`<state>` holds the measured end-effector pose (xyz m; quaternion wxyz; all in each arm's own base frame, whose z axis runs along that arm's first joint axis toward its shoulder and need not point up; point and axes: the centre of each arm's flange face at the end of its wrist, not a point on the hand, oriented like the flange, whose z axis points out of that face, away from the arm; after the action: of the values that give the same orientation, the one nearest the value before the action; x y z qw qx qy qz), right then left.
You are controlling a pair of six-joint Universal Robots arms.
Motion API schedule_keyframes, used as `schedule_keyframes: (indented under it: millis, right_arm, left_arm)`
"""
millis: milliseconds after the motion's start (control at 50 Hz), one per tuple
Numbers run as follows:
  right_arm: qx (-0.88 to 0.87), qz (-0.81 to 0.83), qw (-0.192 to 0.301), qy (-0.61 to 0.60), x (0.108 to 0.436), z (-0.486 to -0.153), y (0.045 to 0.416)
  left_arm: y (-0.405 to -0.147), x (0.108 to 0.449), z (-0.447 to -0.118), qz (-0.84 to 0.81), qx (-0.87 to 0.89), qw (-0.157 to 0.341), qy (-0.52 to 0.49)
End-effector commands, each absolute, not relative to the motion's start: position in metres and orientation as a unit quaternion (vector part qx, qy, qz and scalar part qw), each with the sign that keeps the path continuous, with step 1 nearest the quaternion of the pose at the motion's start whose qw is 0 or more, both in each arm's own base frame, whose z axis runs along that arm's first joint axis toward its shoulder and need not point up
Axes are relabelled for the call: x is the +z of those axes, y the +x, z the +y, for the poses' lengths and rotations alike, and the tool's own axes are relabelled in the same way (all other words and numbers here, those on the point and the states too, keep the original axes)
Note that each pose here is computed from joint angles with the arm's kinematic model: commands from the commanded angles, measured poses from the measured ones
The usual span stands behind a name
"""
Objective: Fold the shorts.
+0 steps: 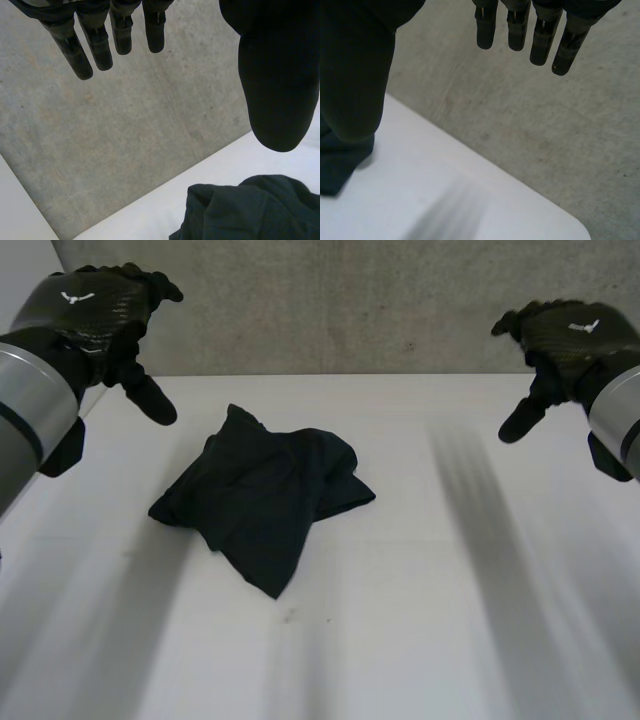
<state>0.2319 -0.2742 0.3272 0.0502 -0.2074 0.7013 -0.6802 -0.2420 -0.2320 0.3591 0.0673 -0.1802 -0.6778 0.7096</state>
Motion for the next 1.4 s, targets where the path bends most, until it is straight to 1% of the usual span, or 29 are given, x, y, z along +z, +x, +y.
schedule_keyframes:
  millis: [20, 40, 100, 120, 180, 200, 280, 360, 400, 480, 520, 580, 640, 660, 700, 740, 760, 820, 860, 900, 920, 980, 1000, 1100, 1180, 1200, 1280, 1340, 1400]
  right_arm:
    - [-0.637, 0.705, -0.009, -0.311, 0.288, -0.279, 0.240]
    - [-0.635, 0.704, -0.011, -0.319, 0.286, -0.279, 0.242]
    - [-0.626, 0.702, -0.015, -0.340, 0.278, -0.276, 0.250]
    - [-0.624, 0.703, -0.015, -0.341, 0.277, -0.276, 0.250]
    - [-0.621, 0.704, -0.015, -0.343, 0.274, -0.276, 0.251]
    - [-0.620, 0.705, -0.015, -0.343, 0.273, -0.276, 0.251]
    - [-0.616, 0.708, -0.015, -0.345, 0.270, -0.278, 0.251]
    - [-0.616, 0.708, -0.015, -0.345, 0.269, -0.277, 0.251]
    - [-0.616, 0.708, -0.016, -0.345, 0.269, -0.278, 0.251]
    - [-0.616, 0.708, -0.018, -0.346, 0.269, -0.278, 0.250]
    - [-0.617, 0.707, -0.019, -0.346, 0.269, -0.279, 0.250]
    - [-0.618, 0.704, -0.014, -0.350, 0.271, -0.278, 0.252]
    - [-0.618, 0.702, -0.009, -0.353, 0.273, -0.278, 0.253]
    - [-0.618, 0.700, 0.000, -0.358, 0.275, -0.277, 0.255]
    - [-0.615, 0.696, 0.017, -0.370, 0.275, -0.275, 0.259]
    - [-0.608, 0.687, 0.055, -0.394, 0.275, -0.274, 0.266]
    - [-0.612, 0.675, 0.080, -0.404, 0.280, -0.277, 0.270]
    - [-0.617, 0.658, 0.115, -0.416, 0.285, -0.281, 0.276]
    - [-0.602, 0.664, 0.149, -0.417, 0.272, -0.289, 0.286]
    - [-0.596, 0.670, 0.161, -0.412, 0.264, -0.297, 0.292]
    - [-0.592, 0.676, 0.170, -0.404, 0.256, -0.309, 0.297]
    - [-0.583, 0.682, 0.190, -0.398, 0.241, -0.317, 0.311]
    - [-0.576, 0.681, 0.206, -0.403, 0.232, -0.316, 0.325]
    - [-0.575, 0.667, 0.224, -0.418, 0.203, -0.318, 0.363]
    - [-0.578, 0.663, 0.224, -0.420, 0.180, -0.319, 0.385]
    - [-0.581, 0.656, 0.226, -0.426, 0.171, -0.313, 0.397]
    - [-0.594, 0.640, 0.225, -0.432, 0.150, -0.302, 0.419]
    - [-0.608, 0.635, 0.212, -0.427, 0.143, -0.302, 0.425]
    - [-0.630, 0.634, 0.190, -0.406, 0.151, -0.306, 0.425]
  left_arm:
    - [-0.256, 0.297, -0.281, -0.719, 0.668, 0.047, -0.185]
    - [-0.254, 0.278, -0.292, -0.739, 0.648, 0.037, -0.183]
    - [-0.255, 0.254, -0.301, -0.761, 0.622, 0.029, -0.183]
    - [-0.258, 0.238, -0.303, -0.773, 0.606, 0.028, -0.187]
    - [-0.263, 0.214, -0.310, -0.787, 0.585, 0.027, -0.192]
    - [-0.265, 0.202, -0.318, -0.792, 0.579, 0.026, -0.189]
    - [-0.269, 0.175, -0.334, -0.806, 0.567, 0.025, -0.167]
    - [-0.273, 0.161, -0.333, -0.818, 0.554, 0.042, -0.150]
    - [-0.275, 0.162, -0.331, -0.819, 0.553, 0.051, -0.145]
    - [-0.282, 0.172, -0.317, -0.816, 0.555, 0.066, -0.149]
    - [-0.282, 0.196, -0.303, -0.802, 0.572, 0.073, -0.154]
    - [-0.281, 0.218, -0.288, -0.789, 0.587, 0.078, -0.163]
    - [-0.281, 0.245, -0.266, -0.767, 0.607, 0.070, -0.196]
    - [-0.281, 0.264, -0.251, -0.748, 0.622, 0.061, -0.222]
    - [-0.280, 0.282, -0.236, -0.728, 0.637, 0.051, -0.247]
    - [-0.279, 0.304, -0.216, -0.699, 0.656, 0.036, -0.282]
    - [-0.279, 0.309, -0.211, -0.692, 0.661, 0.031, -0.290]
    - [-0.276, 0.329, -0.196, -0.662, 0.682, 0.017, -0.309]
    - [-0.272, 0.342, -0.187, -0.648, 0.695, 0.012, -0.312]
    - [-0.268, 0.352, -0.178, -0.640, 0.704, 0.015, -0.309]
    - [-0.265, 0.358, -0.174, -0.635, 0.710, 0.017, -0.306]
    - [-0.261, 0.365, -0.167, -0.629, 0.716, 0.018, -0.301]
    - [-0.259, 0.366, -0.165, -0.627, 0.719, 0.019, -0.300]
    - [-0.257, 0.371, -0.158, -0.623, 0.724, 0.025, -0.295]
    - [-0.256, 0.378, -0.153, -0.616, 0.733, 0.035, -0.287]
    - [-0.256, 0.379, -0.153, -0.616, 0.734, 0.037, -0.285]
    - [-0.257, 0.379, -0.153, -0.617, 0.734, 0.044, -0.280]
    - [-0.259, 0.375, -0.157, -0.623, 0.730, 0.047, -0.278]
    - [-0.260, 0.373, -0.161, -0.625, 0.728, 0.047, -0.277]
